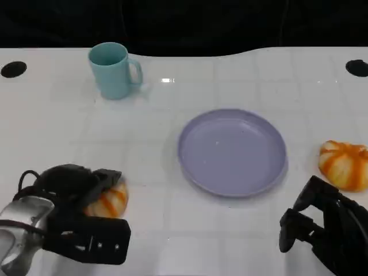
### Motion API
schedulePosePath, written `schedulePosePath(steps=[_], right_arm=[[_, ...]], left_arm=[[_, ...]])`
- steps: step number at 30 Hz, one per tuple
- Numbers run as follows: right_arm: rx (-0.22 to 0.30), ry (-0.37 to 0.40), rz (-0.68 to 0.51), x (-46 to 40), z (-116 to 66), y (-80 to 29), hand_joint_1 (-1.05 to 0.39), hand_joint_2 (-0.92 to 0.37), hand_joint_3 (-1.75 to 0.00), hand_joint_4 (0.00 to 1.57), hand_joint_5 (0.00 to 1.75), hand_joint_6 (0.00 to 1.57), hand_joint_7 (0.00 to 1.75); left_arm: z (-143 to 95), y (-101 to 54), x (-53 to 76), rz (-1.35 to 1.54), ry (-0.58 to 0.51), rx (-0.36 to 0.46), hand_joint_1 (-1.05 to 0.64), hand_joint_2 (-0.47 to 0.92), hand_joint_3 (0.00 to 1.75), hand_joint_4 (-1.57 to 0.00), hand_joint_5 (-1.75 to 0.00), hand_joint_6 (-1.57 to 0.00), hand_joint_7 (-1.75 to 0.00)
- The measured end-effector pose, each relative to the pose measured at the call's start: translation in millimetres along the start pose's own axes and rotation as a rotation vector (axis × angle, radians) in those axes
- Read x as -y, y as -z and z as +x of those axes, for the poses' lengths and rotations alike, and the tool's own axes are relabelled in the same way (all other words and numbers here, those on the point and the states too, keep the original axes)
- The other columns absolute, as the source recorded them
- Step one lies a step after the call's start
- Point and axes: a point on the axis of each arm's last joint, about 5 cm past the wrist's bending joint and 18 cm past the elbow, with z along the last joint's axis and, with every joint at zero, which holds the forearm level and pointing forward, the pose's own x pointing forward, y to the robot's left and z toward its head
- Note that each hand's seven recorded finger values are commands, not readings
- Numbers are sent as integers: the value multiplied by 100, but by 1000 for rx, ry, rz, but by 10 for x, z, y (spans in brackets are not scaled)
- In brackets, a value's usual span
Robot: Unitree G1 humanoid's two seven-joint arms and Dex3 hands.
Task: Grasp the bread from the table and place it into the plate.
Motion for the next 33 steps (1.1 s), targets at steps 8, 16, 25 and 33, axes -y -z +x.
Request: schedulePosePath(steps=[8,16,25,33], right_arm=[[-3,-1,-3,5,-3,-3,-58,-92,-35,74,175,61,158],[-3,-2,-1,5,-1,-1,-58,-92,-35,75,175,61,158],[-2,7,3,-1,3,6,-59,-92,-35,74,175,60,158],[-7,9,6,7,9,15,-59,-92,-34,74,175,61,159]], left_arm=[[35,60,105,-86,-200,65,-24,91,48,-91,-174,-69,-171],[35,42,200,-169,-392,104,-21,70,94,-87,-175,-62,-175],[55,-7,174,-491,-508,119,-17,50,130,-89,-175,-75,-175],[50,-60,50,-615,-536,165,-16,39,148,-93,-175,-77,-175]])
